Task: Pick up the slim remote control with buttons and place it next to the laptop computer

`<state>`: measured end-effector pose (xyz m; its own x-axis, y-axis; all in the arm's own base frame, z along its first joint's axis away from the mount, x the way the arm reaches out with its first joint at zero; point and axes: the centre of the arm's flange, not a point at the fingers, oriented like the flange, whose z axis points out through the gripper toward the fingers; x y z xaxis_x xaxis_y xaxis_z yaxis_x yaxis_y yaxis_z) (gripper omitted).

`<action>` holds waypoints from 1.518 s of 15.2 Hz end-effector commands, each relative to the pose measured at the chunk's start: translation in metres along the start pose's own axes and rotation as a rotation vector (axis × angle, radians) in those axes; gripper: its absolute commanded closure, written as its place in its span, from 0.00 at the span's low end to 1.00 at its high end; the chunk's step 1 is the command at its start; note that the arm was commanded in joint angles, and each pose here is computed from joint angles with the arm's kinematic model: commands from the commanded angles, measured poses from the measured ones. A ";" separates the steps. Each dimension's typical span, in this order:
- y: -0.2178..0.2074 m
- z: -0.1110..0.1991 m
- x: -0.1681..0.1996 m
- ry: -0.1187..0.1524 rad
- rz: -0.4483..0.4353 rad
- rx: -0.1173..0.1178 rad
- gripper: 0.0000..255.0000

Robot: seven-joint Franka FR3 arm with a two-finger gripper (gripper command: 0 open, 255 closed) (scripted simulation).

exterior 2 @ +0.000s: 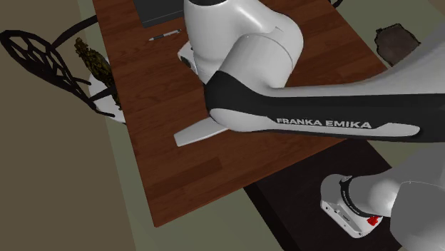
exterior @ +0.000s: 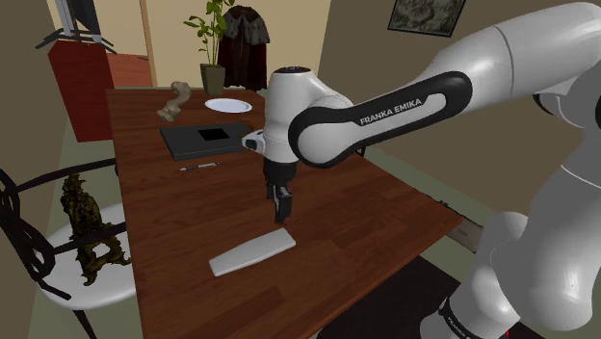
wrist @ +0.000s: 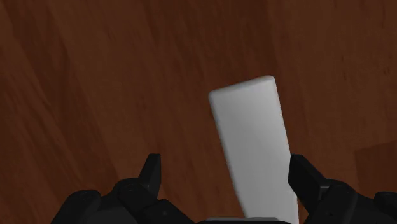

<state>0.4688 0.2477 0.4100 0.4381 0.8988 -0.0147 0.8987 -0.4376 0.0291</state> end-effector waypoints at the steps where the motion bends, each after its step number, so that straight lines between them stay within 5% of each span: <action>1: -0.014 0.014 0.020 0.004 -0.091 0.006 0.00; 6: -0.049 0.040 0.058 0.012 -0.290 0.018 0.00; 14: -0.050 0.080 0.058 0.012 -0.290 0.018 0.00; 21: -0.050 0.080 0.058 0.012 -0.290 0.018 0.00; 22: -0.050 0.080 0.058 0.012 -0.290 0.018 1.00; 23: -0.050 0.080 0.058 0.012 -0.290 0.018 1.00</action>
<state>0.4511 0.3196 0.3276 0.1630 0.9866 -0.0077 0.9866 -0.1630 0.0080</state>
